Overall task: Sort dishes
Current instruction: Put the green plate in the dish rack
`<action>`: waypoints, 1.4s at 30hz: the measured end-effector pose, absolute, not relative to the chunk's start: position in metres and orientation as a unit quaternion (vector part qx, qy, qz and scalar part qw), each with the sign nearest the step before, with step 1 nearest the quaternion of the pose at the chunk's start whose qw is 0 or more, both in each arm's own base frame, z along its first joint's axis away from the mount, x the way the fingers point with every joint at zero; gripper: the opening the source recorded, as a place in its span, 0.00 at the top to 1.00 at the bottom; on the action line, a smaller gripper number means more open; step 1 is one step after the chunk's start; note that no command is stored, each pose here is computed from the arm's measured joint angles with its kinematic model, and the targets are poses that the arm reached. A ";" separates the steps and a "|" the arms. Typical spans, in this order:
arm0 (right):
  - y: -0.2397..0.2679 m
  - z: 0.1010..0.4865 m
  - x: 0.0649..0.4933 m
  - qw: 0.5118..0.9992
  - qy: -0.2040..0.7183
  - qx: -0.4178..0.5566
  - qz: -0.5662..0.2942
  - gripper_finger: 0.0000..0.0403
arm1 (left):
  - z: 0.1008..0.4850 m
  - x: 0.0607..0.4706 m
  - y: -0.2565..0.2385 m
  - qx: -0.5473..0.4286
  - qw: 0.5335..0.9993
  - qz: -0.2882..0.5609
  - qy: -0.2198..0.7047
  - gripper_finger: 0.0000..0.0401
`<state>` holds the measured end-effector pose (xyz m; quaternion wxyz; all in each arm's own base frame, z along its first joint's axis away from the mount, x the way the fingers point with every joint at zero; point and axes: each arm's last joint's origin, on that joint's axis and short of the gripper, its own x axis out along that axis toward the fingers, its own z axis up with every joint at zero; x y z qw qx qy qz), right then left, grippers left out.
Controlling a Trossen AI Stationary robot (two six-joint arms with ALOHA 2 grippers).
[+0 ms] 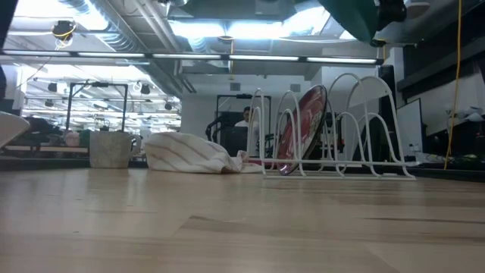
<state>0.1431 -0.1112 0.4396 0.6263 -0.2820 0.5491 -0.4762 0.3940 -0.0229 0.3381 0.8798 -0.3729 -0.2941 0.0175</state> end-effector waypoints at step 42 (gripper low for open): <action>-0.111 0.439 0.145 0.649 0.541 -0.274 -0.460 0.62 | 0.291 0.493 0.080 -0.315 0.908 0.201 -0.187 0.82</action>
